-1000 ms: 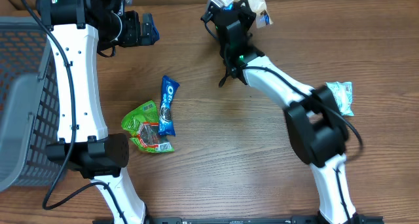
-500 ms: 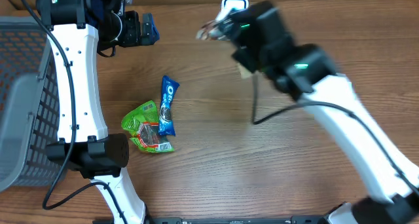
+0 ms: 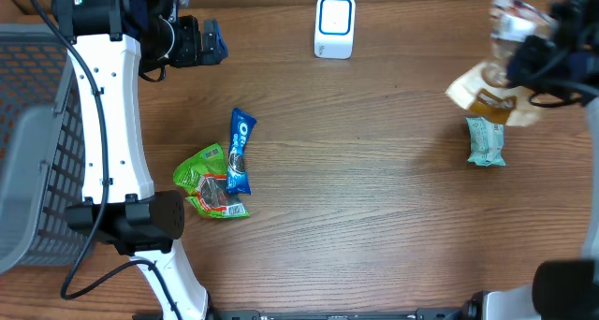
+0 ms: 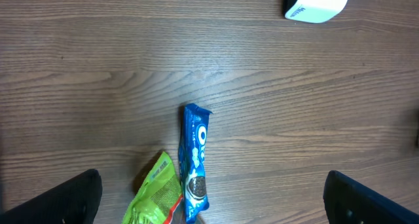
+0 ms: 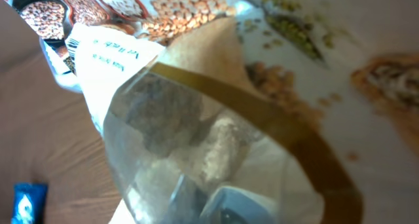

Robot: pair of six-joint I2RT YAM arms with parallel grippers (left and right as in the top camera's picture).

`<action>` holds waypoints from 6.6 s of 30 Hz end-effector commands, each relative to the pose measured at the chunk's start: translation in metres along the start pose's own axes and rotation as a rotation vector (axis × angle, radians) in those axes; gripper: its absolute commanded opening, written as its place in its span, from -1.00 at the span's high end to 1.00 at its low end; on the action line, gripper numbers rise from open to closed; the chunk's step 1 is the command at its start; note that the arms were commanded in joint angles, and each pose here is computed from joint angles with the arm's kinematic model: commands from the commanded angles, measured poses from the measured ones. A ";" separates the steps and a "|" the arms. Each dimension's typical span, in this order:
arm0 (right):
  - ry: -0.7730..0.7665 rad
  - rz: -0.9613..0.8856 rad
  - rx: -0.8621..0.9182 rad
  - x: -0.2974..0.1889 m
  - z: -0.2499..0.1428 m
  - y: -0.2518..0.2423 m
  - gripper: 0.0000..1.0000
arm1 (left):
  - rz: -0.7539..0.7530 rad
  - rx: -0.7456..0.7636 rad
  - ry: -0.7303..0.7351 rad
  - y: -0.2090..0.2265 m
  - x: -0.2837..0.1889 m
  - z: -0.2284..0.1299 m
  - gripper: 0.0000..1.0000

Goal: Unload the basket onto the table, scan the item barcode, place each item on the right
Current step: 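Carry the tan bag right and release it beside the green bag, then reach the right gripper to the pile and grasp the blue Oreo pack, then lift the blue Oreo pack with the right gripper toward the scanner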

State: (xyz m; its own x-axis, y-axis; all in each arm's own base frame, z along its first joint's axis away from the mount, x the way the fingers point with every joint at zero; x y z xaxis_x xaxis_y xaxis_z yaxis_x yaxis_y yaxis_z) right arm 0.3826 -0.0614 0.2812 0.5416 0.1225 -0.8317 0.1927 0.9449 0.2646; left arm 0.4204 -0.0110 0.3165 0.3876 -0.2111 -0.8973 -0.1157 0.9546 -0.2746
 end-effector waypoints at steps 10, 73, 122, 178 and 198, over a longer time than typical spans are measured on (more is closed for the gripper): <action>0.283 0.014 0.385 0.115 -0.057 -0.121 0.92 | -0.001 -0.008 -0.002 -0.003 -0.001 -0.001 -1.00; 0.262 0.445 -0.382 0.174 -0.230 0.370 -0.62 | -0.001 -0.007 -0.002 -0.003 -0.001 -0.001 -1.00; 0.865 0.698 -0.484 0.178 -0.212 0.209 -0.67 | -0.001 -0.008 -0.002 -0.003 -0.001 -0.001 -1.00; 0.652 0.363 -0.896 0.182 -0.227 0.267 0.92 | -0.001 -0.008 -0.002 -0.003 -0.001 -0.001 -0.99; 0.508 1.467 -0.156 0.066 -0.071 0.242 0.93 | -0.001 -0.008 -0.002 -0.003 -0.001 -0.001 -1.00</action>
State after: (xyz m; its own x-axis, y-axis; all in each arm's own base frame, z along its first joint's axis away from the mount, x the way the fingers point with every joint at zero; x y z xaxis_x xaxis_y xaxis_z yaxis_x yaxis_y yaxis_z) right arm 0.4119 0.1929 0.2017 -0.1470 0.9816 -0.1216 -0.2591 0.0805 0.9625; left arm 0.4204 -0.0109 0.3163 0.3870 -0.2108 -0.8977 -0.1160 0.9547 -0.2742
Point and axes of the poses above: each gripper's point midway between its finger pads, its own x axis out along the fingers, its own y axis along the line the jaws close on, z = x × y, the point moved 4 cm from there along -x, back along the fingers, and after that the axes turned 8 degrees about -x, right-handed, at the moved point
